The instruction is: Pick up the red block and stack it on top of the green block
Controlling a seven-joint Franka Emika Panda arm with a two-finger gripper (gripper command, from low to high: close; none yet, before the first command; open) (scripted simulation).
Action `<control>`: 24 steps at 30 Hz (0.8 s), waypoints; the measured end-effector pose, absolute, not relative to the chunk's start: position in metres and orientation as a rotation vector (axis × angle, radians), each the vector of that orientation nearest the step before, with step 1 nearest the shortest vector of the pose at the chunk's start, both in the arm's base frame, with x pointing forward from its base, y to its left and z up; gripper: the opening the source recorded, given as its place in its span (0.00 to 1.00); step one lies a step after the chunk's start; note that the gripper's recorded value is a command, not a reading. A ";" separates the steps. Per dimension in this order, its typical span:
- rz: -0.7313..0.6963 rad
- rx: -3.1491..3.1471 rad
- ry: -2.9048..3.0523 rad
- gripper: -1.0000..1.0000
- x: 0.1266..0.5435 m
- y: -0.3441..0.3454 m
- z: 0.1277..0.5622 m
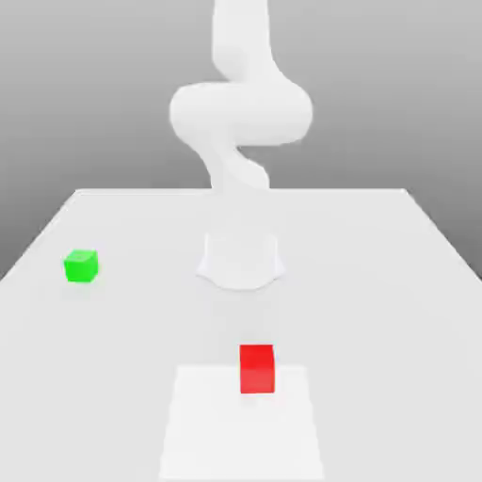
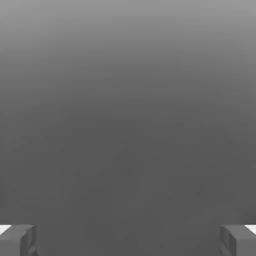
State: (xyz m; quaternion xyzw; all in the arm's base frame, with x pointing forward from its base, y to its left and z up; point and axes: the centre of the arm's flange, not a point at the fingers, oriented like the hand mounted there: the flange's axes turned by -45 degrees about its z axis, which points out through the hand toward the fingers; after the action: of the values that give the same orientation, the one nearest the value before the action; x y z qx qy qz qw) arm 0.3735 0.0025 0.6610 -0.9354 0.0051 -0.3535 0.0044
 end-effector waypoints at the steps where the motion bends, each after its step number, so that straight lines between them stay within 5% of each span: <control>1: -1.051 -2.950 0.013 0.50 0.385 0.004 0.636; 9: -0.603 -3.070 -0.009 0.50 0.418 0.015 0.437; 17: -0.088 -3.138 -0.035 0.50 0.354 0.023 0.233; 23: -0.001 -3.141 -0.039 0.50 0.337 0.023 0.157; 24: -0.001 -3.141 -0.039 0.00 0.336 0.023 0.149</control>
State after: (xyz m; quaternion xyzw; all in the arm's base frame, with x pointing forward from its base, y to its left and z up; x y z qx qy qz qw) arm 0.3364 0.0234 0.1486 -0.9999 -0.0125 -0.0002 0.0001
